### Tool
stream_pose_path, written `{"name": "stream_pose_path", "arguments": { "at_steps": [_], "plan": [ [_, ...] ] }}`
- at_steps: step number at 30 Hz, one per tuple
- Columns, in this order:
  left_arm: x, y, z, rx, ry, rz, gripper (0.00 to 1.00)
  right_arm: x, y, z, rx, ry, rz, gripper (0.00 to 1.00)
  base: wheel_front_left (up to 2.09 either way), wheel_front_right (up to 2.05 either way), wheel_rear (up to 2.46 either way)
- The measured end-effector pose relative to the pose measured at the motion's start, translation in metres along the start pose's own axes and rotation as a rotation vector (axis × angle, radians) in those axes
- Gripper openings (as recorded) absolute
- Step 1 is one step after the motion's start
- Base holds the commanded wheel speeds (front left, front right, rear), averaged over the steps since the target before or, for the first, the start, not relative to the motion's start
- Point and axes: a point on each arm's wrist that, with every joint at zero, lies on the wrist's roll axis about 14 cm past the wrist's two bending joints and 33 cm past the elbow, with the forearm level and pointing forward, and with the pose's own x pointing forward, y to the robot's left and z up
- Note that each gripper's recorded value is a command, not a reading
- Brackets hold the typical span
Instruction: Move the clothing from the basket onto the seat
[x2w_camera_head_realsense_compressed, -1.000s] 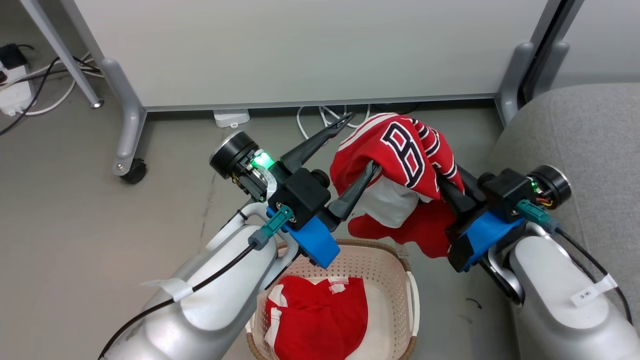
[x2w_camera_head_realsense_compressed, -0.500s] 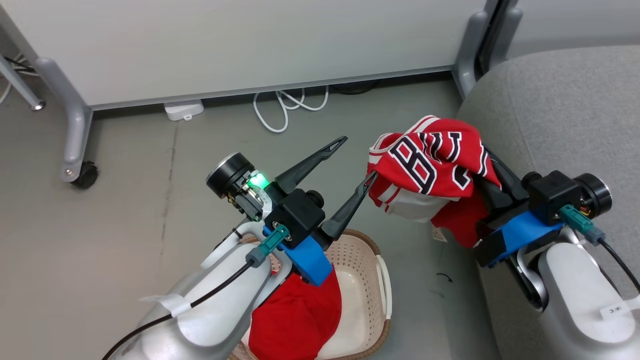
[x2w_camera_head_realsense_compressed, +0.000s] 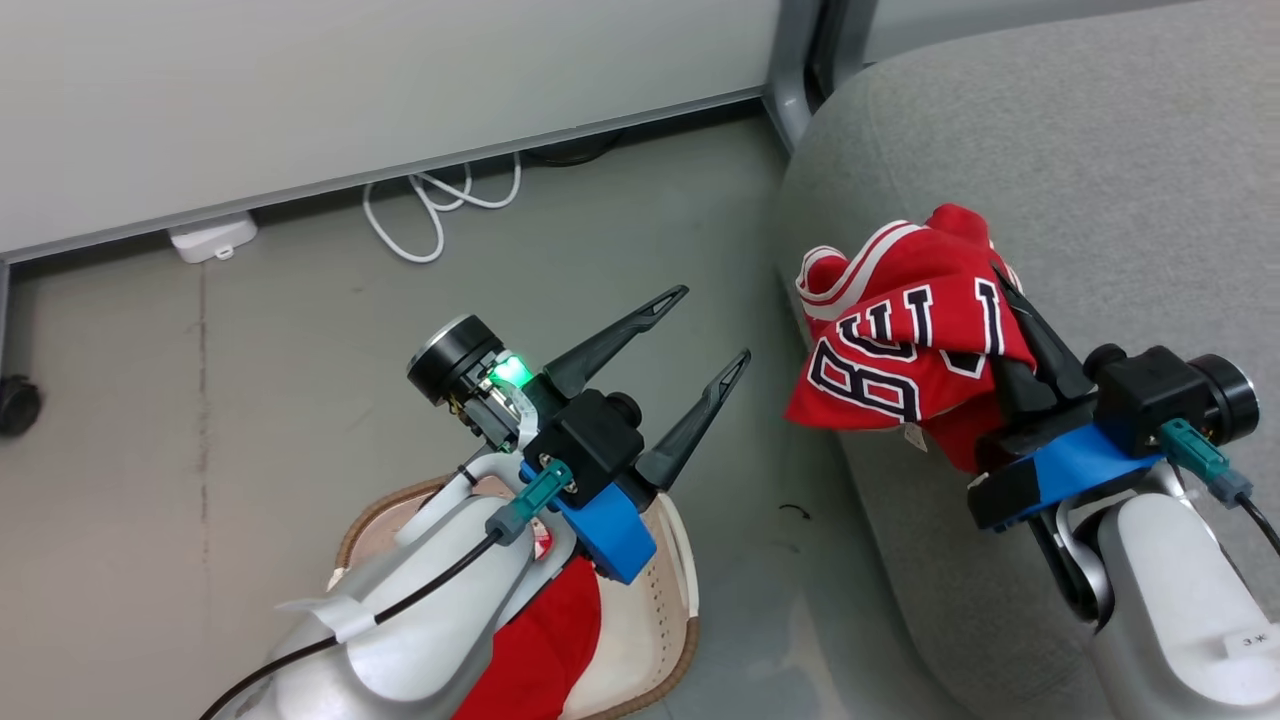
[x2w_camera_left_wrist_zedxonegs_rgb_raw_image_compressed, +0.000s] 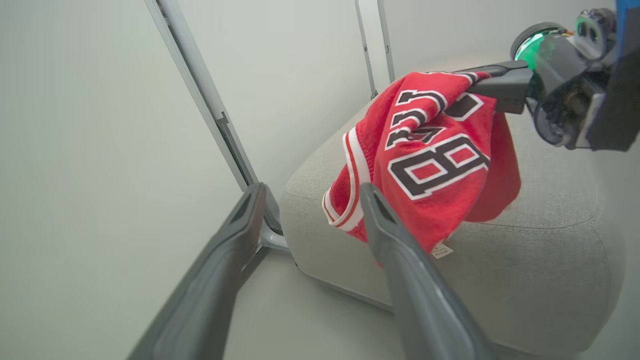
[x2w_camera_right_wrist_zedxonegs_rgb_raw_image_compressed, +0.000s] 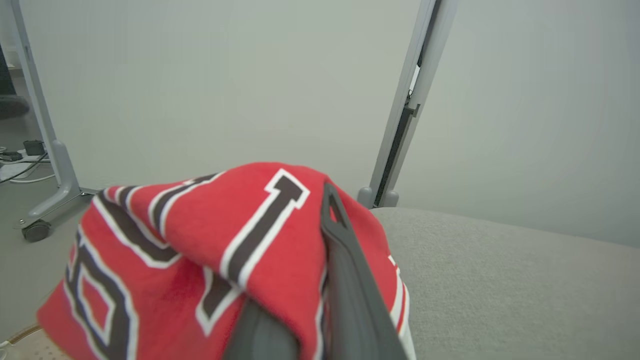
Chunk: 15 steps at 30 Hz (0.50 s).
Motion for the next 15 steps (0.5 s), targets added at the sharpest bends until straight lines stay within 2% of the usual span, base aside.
{"name": "stream_pose_path", "arguments": {
  "at_steps": [8,15],
  "plan": [
    [0.019,-0.030,0.000,-0.031,-0.021,-0.097,1.00,-0.030,-0.032,-0.010,0.008,0.035,-0.116,0.00,0.00,0.00,0.00],
    [0.026,-0.044,0.001,-0.056,-0.031,-0.136,1.00,-0.046,-0.044,-0.015,0.015,0.049,-0.172,0.00,0.00,0.00,0.00]
  ]
}}
